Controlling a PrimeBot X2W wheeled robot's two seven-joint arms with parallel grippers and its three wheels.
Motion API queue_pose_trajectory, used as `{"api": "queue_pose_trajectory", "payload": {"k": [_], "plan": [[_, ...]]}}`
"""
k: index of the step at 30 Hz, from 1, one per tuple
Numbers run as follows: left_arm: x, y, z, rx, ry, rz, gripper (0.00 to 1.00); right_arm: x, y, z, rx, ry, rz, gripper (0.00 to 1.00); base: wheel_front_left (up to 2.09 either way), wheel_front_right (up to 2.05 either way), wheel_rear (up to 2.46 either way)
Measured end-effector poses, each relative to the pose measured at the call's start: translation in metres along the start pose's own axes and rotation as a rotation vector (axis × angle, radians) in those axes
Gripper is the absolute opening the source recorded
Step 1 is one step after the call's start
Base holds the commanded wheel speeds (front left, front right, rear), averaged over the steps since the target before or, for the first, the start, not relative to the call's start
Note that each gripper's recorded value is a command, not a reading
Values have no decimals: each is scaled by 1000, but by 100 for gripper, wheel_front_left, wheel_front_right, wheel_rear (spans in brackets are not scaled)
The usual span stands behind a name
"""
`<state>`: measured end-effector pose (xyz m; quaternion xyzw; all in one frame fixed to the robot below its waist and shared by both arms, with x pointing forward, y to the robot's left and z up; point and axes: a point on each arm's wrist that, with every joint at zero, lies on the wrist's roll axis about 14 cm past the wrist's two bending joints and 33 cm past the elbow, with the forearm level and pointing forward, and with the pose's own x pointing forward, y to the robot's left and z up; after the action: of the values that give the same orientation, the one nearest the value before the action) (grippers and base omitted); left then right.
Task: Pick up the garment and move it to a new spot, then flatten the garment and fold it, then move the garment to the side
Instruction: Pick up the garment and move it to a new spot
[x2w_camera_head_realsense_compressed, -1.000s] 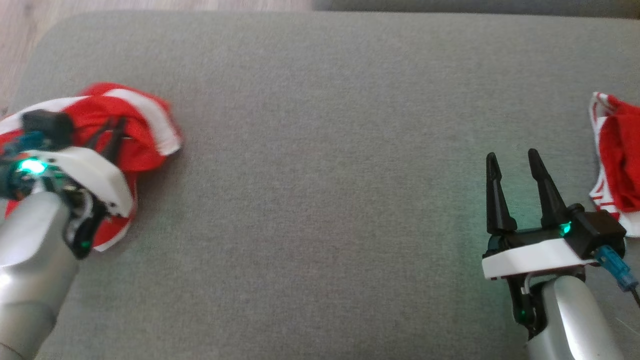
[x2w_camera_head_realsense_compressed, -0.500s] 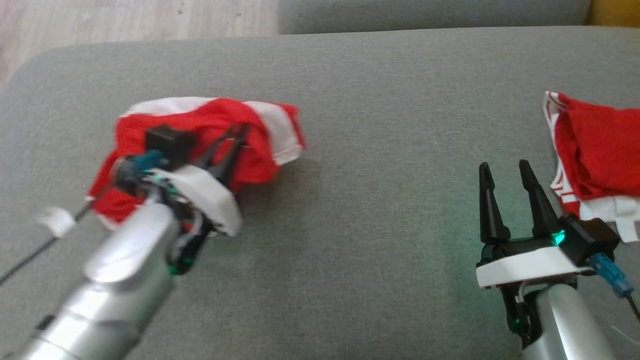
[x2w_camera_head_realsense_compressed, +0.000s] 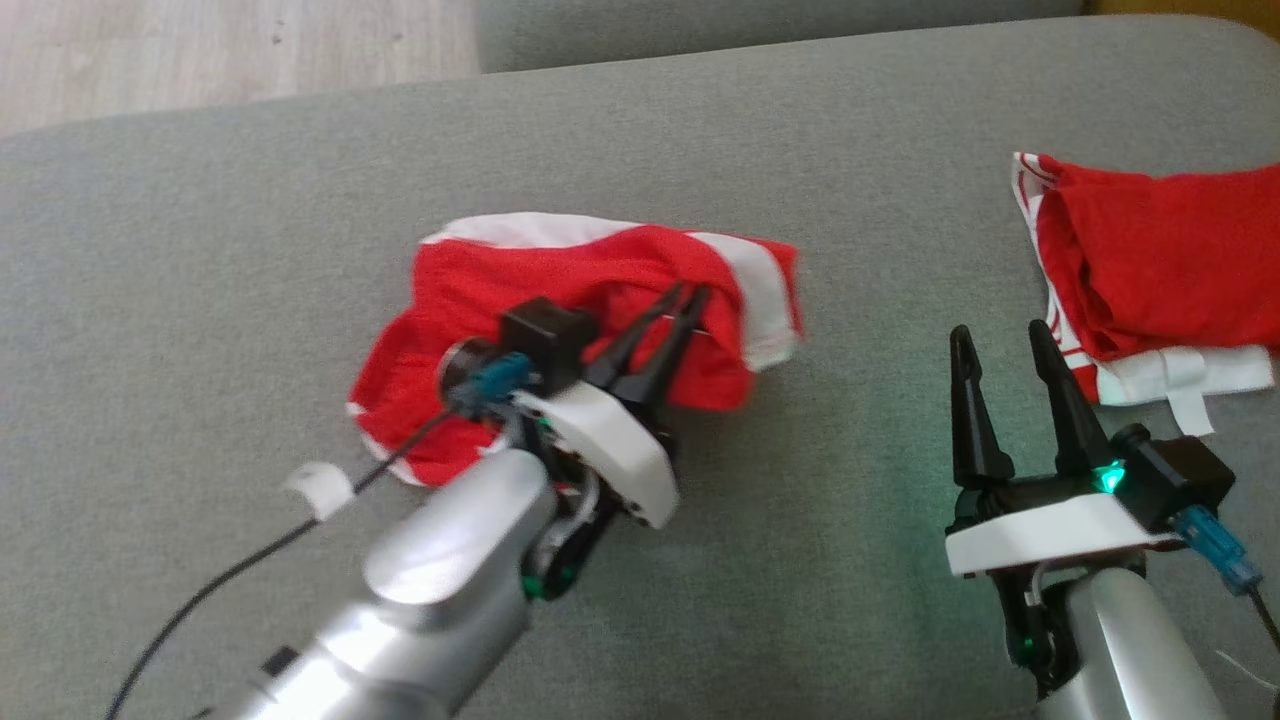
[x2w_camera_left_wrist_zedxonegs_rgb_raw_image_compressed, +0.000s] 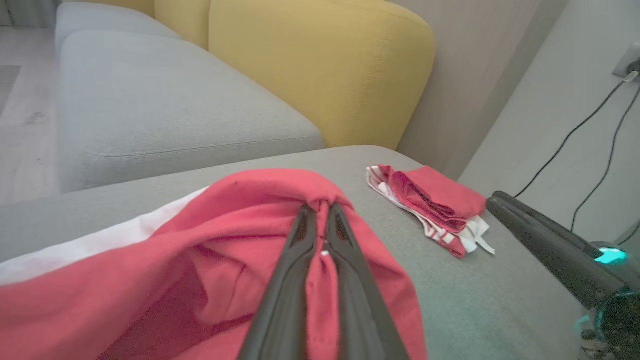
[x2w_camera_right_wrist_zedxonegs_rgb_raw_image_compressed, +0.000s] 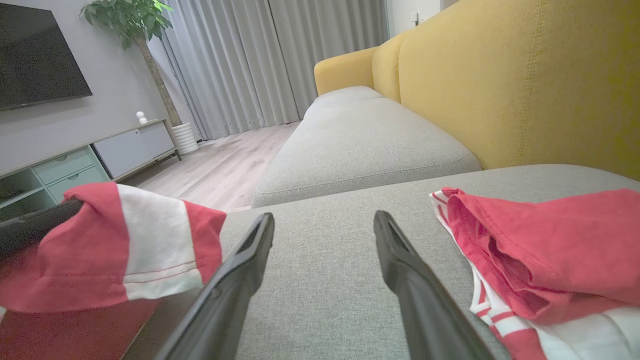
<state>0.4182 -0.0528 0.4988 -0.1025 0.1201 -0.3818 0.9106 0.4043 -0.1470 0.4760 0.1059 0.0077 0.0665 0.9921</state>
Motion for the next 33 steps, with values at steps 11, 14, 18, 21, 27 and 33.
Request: {"api": "queue_pose_trajectory", "payload": {"k": [11,14,18,21,27,33], "plan": [[18,-37,-21,36,25,-65,0,-7,-7,-2,4,8,-24,100,0,0,0],[19,-43,-25,45,26,-81,0,-8,-7,-3,4,12,-25,100,0,0,0],[18,-44,-30,54,32,-84,0,-9,-6,-4,4,16,-22,100,0,0,0],[16,-45,-35,59,46,-85,59,-9,-6,-4,4,15,-21,100,0,0,0],[12,-40,-35,49,41,-62,100,-8,-1,-3,5,12,-7,100,0,0,0],[5,-13,-16,37,-32,33,100,-6,5,0,6,5,12,100,0,0,0]]}}
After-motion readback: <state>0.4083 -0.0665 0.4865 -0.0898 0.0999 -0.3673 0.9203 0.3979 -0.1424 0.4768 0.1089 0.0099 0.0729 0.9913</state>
